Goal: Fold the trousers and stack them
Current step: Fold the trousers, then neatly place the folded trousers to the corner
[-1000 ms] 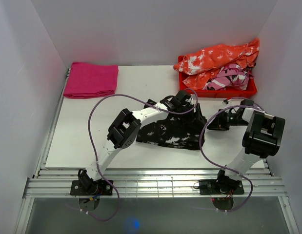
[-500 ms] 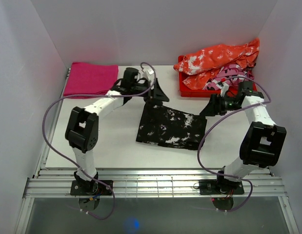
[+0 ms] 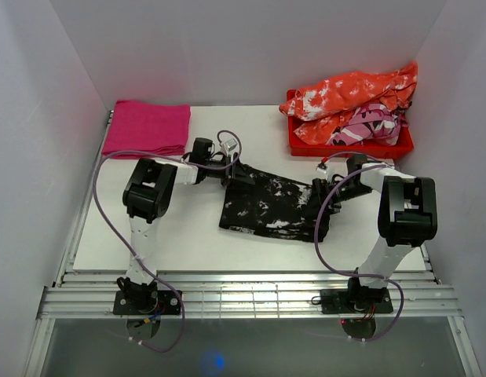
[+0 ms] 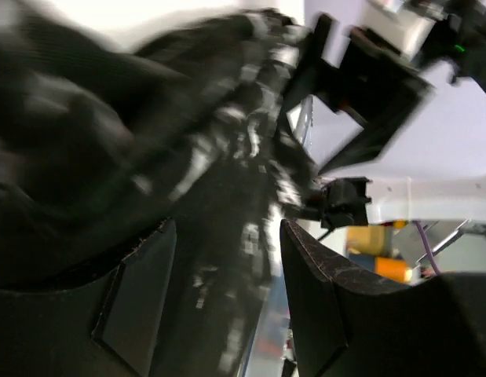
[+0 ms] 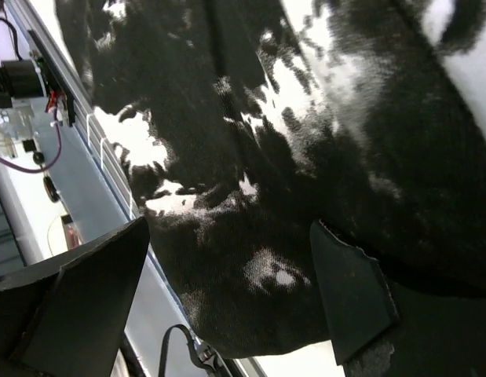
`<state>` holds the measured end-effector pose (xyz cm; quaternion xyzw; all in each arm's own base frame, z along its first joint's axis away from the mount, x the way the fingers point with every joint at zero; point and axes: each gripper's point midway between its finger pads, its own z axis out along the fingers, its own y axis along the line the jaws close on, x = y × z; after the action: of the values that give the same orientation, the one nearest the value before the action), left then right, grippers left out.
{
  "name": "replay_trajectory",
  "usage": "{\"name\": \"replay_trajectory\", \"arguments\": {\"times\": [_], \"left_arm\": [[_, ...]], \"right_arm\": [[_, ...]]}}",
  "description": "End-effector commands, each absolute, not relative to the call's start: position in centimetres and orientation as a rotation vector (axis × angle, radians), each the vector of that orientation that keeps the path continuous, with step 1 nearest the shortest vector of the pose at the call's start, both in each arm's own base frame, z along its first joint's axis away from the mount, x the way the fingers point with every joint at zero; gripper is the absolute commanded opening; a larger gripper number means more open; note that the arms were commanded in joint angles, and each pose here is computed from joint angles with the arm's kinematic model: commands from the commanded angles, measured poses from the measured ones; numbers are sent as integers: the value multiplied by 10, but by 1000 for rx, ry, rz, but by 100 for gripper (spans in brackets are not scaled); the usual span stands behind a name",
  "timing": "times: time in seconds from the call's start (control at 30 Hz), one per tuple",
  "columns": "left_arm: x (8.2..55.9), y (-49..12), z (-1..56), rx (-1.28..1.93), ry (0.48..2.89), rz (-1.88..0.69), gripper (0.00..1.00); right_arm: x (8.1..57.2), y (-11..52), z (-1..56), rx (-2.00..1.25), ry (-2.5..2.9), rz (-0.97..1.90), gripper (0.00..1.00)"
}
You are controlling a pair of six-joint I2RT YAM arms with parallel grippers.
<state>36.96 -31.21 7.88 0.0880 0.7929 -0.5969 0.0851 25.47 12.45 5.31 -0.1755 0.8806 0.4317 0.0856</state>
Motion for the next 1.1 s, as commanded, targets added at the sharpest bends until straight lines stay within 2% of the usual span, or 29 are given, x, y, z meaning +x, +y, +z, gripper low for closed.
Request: {"name": "replay_trajectory", "arguments": {"times": [0.0,0.13,0.27,0.33,0.37,0.47,0.5,0.6,0.7,0.83,1.07], "left_arm": [[398,-312,44,188,2333,-1757,66],[420,-292,19,39,2331,-1789,64],[424,-283,48,137,2250,-1805,65],[413,-280,66,197,2223,-1828,68],[407,-279,92,257,2178,-1833,70],[371,-273,116,306,2176,-1893,70],[360,-271,141,347,2137,-1890,70],[322,-267,160,365,2134,-1907,70],[293,-268,156,348,2177,-1931,69],[265,-279,146,357,2231,-1956,68],[261,-281,82,219,2384,-1940,64]], "right_arm": [[271,92,8,-548,2762,951,90],[294,79,-9,-553,2787,822,90],[313,87,4,-580,2732,837,90],[316,96,24,-615,2675,895,90],[320,98,37,-629,2637,911,90],[313,113,79,-676,2515,1009,90],[309,116,88,-682,2489,1036,90],[284,137,117,-741,2405,1132,90],[265,148,131,-744,2352,1213,90],[238,155,110,-678,2405,1339,92],[224,149,60,-607,2565,1420,97]]}}
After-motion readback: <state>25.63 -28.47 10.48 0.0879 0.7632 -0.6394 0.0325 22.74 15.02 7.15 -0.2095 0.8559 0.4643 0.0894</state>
